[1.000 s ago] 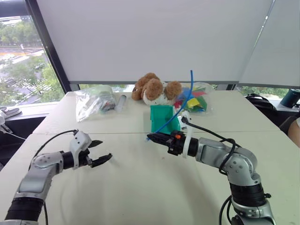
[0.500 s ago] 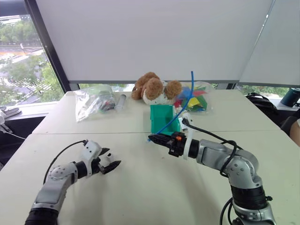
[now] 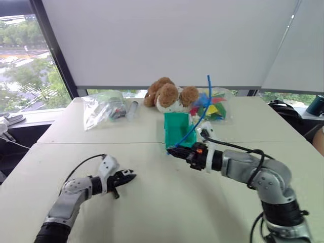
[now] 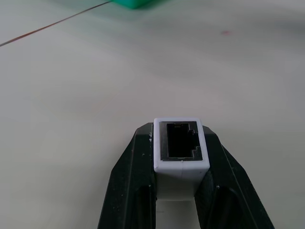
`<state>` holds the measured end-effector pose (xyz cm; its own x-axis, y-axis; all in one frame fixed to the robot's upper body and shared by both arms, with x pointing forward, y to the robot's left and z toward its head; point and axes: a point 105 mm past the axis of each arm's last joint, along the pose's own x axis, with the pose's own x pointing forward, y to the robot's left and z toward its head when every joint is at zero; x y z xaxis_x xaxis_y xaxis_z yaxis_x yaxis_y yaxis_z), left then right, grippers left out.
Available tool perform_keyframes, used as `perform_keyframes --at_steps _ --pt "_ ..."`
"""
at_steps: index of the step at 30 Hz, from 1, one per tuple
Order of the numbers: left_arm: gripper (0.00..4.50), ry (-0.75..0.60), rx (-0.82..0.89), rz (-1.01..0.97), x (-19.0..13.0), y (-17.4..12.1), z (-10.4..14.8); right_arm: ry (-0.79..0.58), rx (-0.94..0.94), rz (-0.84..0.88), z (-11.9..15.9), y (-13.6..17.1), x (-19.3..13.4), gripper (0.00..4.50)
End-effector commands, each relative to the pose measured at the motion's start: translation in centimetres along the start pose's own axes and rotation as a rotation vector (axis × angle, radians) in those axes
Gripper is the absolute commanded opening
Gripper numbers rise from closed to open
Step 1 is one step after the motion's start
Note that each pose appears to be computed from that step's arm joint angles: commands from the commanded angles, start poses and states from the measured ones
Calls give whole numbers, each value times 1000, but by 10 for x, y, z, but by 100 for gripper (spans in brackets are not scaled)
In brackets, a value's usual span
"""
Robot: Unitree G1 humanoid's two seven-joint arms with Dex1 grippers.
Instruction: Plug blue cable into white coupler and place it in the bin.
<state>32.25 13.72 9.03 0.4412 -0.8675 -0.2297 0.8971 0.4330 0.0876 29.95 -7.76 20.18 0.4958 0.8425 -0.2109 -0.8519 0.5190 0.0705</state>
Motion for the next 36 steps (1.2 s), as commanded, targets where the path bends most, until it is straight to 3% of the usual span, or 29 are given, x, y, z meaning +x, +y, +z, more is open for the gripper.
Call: perform_keyframes --at_steps 1,6,12,24,36 --pt "42 -9 87 -247 25 -19 18 59 -211 119 5 14 -5 0" --pt "42 26 211 -468 59 -37 22 182 -378 185 -8 7 -7 0" --pt "42 54 301 -542 87 -45 13 235 -448 233 -18 6 3 0" --pt "42 76 340 -532 100 -46 0 262 -415 279 -39 14 25 0" --pt "42 70 341 -529 102 -46 1 334 -454 257 -51 2 23 0"
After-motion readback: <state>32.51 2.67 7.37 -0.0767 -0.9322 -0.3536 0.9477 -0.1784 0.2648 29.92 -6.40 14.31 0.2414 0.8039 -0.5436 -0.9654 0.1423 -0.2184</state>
